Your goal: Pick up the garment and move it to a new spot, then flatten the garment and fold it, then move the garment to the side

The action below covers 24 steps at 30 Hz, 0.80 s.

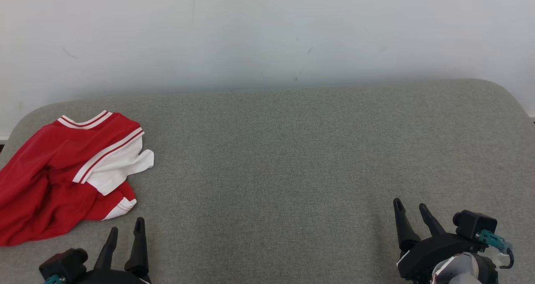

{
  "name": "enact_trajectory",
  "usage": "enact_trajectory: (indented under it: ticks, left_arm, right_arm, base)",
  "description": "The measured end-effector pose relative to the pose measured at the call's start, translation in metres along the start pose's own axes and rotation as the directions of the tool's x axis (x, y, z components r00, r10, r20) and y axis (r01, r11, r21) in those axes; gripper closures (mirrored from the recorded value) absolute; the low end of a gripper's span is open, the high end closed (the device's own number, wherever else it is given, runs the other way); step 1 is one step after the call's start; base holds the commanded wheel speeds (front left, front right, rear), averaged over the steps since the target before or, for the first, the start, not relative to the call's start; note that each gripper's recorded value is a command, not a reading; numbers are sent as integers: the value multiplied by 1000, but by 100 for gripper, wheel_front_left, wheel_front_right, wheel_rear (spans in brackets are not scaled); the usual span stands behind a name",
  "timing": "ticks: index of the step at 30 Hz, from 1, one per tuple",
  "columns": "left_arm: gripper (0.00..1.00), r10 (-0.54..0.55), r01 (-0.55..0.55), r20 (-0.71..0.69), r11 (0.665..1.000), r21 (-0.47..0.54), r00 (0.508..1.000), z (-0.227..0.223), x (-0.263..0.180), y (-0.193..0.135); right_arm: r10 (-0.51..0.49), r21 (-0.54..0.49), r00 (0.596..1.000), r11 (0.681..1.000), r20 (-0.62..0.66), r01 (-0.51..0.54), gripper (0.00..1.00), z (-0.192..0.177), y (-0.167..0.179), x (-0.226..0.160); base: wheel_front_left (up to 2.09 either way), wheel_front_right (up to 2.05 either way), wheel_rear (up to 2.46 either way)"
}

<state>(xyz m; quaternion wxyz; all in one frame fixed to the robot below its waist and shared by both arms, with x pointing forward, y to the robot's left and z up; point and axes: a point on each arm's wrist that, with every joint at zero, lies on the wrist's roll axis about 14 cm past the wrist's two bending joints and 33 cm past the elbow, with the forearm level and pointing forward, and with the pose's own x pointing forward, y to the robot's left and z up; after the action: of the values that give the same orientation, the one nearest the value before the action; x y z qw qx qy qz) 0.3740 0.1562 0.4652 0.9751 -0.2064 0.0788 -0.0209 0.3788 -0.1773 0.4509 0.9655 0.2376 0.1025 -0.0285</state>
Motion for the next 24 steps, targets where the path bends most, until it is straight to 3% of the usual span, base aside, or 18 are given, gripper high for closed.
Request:
enact_trajectory:
  ticks: [12, 24]
  left_arm:
    - [0, -42, 38, 21, 980, 196, 999, 4, 0, -8]
    - [0, -99, 69, 62, 925, 374, 993, 12, -1, -18]
  right_arm:
    - [7, -187, 999, 982, 38, 0, 0, 5, 2, 0]
    - [45, -367, 996, 930, 81, -12, 0, 13, 13, 1]
  base:
    - [0, 0, 0]
    - [0, 0, 0]
